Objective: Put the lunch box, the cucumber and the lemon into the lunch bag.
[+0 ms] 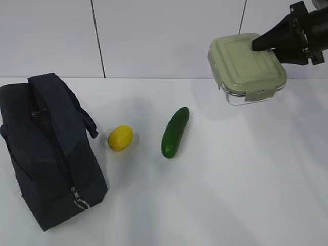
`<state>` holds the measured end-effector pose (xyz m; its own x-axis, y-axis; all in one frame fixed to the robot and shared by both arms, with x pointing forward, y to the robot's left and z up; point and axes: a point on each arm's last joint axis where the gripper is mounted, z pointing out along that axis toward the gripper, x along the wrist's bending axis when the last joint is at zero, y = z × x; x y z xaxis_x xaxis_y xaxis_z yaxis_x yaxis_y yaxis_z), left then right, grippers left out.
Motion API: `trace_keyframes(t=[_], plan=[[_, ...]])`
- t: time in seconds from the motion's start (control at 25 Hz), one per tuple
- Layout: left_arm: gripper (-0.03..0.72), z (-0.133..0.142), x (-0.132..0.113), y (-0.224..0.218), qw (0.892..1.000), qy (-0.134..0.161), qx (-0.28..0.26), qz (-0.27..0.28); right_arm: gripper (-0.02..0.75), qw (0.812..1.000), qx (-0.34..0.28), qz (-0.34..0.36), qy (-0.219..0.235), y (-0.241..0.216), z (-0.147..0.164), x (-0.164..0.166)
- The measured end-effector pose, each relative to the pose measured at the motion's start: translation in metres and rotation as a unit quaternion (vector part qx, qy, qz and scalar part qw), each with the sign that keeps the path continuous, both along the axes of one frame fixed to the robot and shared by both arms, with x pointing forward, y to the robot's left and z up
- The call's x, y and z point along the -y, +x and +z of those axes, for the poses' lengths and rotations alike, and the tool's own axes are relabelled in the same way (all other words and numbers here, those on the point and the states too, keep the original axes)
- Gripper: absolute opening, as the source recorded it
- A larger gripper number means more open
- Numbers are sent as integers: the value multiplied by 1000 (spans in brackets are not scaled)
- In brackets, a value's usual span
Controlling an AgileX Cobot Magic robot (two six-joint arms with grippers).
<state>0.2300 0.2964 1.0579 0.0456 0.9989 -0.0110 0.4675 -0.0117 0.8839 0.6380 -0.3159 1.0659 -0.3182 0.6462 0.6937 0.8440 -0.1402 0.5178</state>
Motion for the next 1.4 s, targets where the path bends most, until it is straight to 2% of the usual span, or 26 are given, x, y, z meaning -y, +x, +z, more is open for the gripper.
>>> trace_keyframes(t=[0.2, 0.28, 0.44, 0.56, 0.72, 0.8, 0.88, 1.0, 1.2, 1.32, 1.4], plan=[[239, 0, 0, 0, 1000, -2, 0, -2, 383, 1000, -5, -1, -2, -1, -1, 0], [241, 0, 3, 0, 1000, -16, 0, -11, 383, 1000, -6, 0, -2, -1, -1, -1], [277, 3, 10, 4, 998, -54, -5, -31, 383, 1000, -8, 6, -7, -1, -1, -5], [328, 11, 12, 17, 993, -113, -28, -13, 383, 1000, -8, 16, -9, -1, -2, -12], [374, 16, 19, 47, 978, -191, -87, -7, 383, 1000, -8, 21, -9, -1, -2, -16], [384, 20, 24, 61, 967, -239, -84, -13, 383, 1000, -8, 21, -9, -1, -2, -16], [389, 23, 25, 76, 960, -270, -76, -9, 383, 1000, -8, 21, -9, -1, -2, -16], [391, 21, 26, 98, 948, -304, -99, 10, 382, 1000, -9, 21, -8, -1, -2, -16], [398, 7, 30, 136, 918, -361, -159, 44, 382, 1000, -9, 22, -7, -1, -2, -18], [427, 1, 31, 152, 905, -376, -191, 58, 382, 1000, -8, 21, -5, -1, -1, -18], [445, 1, 31, 163, 901, -379, -200, 66, 382, 1000, -9, 21, -4, -1, -1, -18]])
